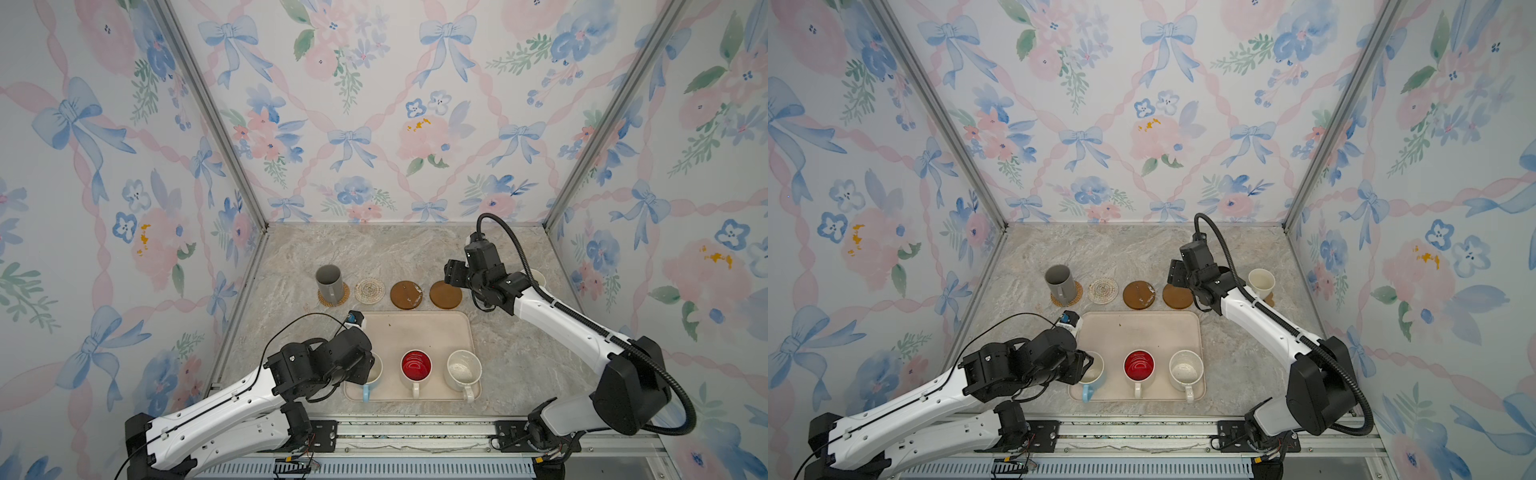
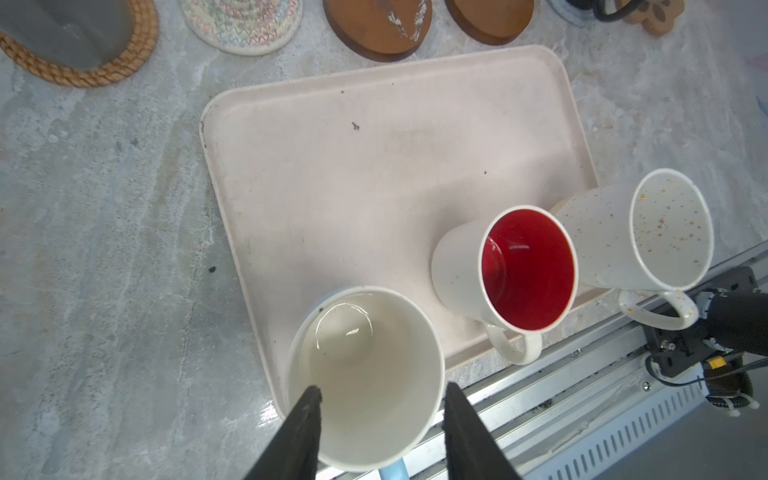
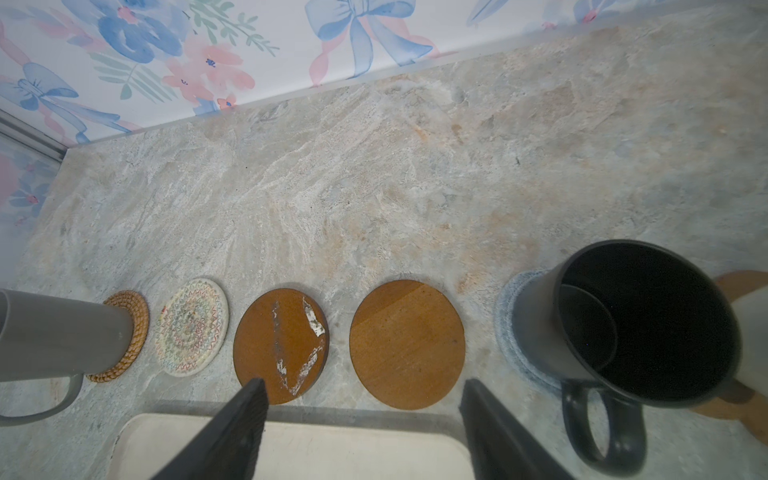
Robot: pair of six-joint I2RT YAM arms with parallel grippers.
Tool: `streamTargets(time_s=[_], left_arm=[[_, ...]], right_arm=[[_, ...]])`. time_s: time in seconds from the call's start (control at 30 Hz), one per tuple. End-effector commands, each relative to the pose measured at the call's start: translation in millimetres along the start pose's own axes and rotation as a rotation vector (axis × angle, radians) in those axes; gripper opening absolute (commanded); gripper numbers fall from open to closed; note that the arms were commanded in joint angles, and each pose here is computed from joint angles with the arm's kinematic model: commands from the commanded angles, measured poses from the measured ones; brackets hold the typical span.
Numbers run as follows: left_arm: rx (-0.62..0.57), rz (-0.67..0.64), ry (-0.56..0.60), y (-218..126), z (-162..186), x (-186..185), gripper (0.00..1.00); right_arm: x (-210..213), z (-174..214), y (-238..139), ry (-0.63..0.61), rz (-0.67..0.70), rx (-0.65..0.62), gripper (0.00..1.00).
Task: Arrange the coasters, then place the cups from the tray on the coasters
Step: 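Move the left gripper over the blue-handled white mug while the right arm withdraws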
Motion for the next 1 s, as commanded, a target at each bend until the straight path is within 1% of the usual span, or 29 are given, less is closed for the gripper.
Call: streamTargets(time_s=[0.0, 0.1, 0.17, 0.27, 0.37, 0.6, 0.7, 0.97], left_arm=[[0.042, 0.024, 0.044, -13.2, 5.6, -0.1, 0.45], [0.038, 0.065, 0.041, -17.5, 7.4, -2.7, 0.45], [0.066, 0.095, 0.042, -15.3, 12.8, -5.5, 0.44], [0.114, 0.117, 0.046, -9.4, 20.0, -8.6, 0.39], [0.150, 0.134, 0.055, -6.7, 25.3, -11.6, 0.39], [0.228, 0.134, 0.082, -7.4, 32.1, -14.7, 0.39], [0.258, 0.139, 0.093, -5.3, 34.6, -17.1, 0.38], [0.323, 0.083, 0.085, 9.5, 37.5, -18.7, 0.38]], right_arm=[[6.7, 2.8, 3.3, 0.004, -0.024, 0.015, 0.76], [6.1, 3.7, 5.3, 0.004, -0.022, 0.018, 0.76], [6.1, 4.8, 6.5, 0.002, -0.023, 0.024, 0.76], [5.7, 5.1, 8.3, 0.001, -0.021, 0.029, 0.77], [4.9, 5.9, 10.0, 0.000, -0.019, 0.034, 0.77], [3.9, 8.0, 15.4, 0.000, -0.019, 0.051, 0.76], [4.3, 8.8, 18.7, 0.000, -0.022, 0.059, 0.76], [4.3, 11.9, 27.3, 0.001, -0.025, 0.085, 0.76]])
Point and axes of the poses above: each gripper's point midway between its finger pads, its own y axis out along the fingers, its own x axis along the line the jaws close on, z = x × y, the point moved 6 cm from there along -y, back along the fingers, and after that the axes turned 14 degrees about y, right-handed, at the moved point
